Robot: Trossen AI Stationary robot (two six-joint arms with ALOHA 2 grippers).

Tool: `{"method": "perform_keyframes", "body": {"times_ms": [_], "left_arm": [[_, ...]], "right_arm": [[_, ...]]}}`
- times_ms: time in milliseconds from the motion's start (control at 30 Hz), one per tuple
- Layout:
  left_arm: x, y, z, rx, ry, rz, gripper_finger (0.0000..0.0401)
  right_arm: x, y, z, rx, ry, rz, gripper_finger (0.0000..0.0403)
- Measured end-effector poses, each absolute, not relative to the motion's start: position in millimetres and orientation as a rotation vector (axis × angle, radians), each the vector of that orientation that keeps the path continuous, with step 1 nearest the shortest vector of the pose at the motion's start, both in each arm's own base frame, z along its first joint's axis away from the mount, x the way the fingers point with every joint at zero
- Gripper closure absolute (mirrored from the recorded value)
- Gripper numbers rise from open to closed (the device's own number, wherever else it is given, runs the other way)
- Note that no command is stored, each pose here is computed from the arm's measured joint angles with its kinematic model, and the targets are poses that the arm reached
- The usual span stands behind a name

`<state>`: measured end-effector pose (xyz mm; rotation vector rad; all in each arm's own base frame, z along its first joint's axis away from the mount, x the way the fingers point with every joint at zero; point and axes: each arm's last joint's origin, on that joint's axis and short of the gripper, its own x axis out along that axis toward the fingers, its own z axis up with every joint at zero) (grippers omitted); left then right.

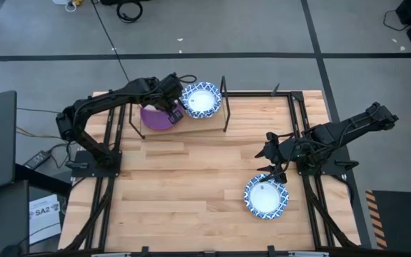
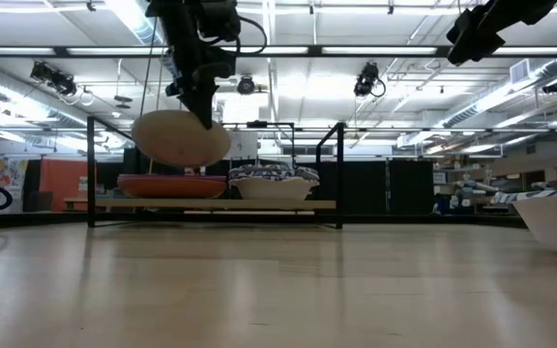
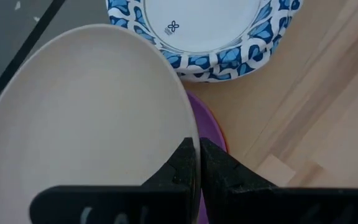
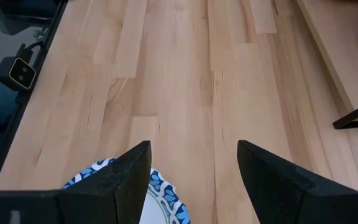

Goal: Place and stack plates onto a shelf
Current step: Stack the gray plate on top of the violet plate on the shelf

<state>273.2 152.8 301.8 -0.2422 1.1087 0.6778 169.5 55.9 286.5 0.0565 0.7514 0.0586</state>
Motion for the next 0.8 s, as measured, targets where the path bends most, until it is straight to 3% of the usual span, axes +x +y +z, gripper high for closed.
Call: {"method": "perform_keyframes", "body": {"times_ms": [500,800], "left_arm": [[274.8,149.7,301.8,-0.296,1.084,0.735,0.0385],[289.6,150.2,278.9,-0.306,1.163,0.735,0.0385]], "right_arm": [[169.5,55.9,286.5,0.055,0.751,0.059,0.0158],[169.9,56.0,287.1,0.057,0.744,0.060,0.0158]]}}
